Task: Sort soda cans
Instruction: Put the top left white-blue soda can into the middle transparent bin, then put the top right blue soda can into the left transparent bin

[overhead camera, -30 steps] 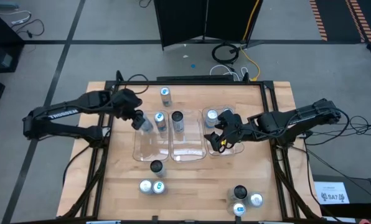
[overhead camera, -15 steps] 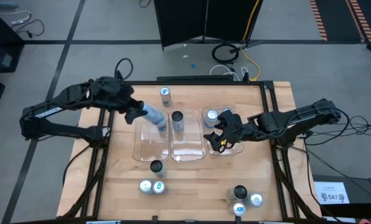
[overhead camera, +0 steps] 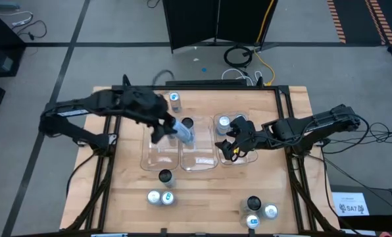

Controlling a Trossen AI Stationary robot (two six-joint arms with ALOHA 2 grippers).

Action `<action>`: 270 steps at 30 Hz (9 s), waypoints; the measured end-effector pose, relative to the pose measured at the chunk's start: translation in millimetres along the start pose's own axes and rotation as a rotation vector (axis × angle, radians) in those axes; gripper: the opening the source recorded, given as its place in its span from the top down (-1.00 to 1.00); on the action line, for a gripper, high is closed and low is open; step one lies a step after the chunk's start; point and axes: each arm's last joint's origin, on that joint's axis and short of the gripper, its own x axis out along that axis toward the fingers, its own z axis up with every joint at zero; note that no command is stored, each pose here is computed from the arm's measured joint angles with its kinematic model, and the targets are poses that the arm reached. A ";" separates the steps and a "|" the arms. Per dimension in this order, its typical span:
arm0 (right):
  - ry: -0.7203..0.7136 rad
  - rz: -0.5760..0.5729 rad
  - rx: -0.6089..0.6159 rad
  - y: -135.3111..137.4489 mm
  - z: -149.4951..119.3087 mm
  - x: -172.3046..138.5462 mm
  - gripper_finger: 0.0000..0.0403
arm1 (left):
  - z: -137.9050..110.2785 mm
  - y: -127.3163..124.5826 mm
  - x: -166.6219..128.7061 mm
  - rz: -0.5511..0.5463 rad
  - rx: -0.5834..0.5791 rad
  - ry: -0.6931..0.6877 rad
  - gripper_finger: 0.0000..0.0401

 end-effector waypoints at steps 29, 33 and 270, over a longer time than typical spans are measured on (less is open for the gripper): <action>0.012 0.003 0.051 6.2 -4.2 13.5 -0.78 | -24.5 -4.9 116.8 0.166 0.242 0.321 -0.39; 0.038 0.011 0.046 6.9 -5.7 15.4 -0.78 | -28.2 -3.1 128.7 0.168 0.246 0.355 -0.39; -0.007 -0.494 -0.034 42.5 19.9 -12.6 -0.69 | 13.7 194.8 101.3 0.685 -0.510 0.209 -0.50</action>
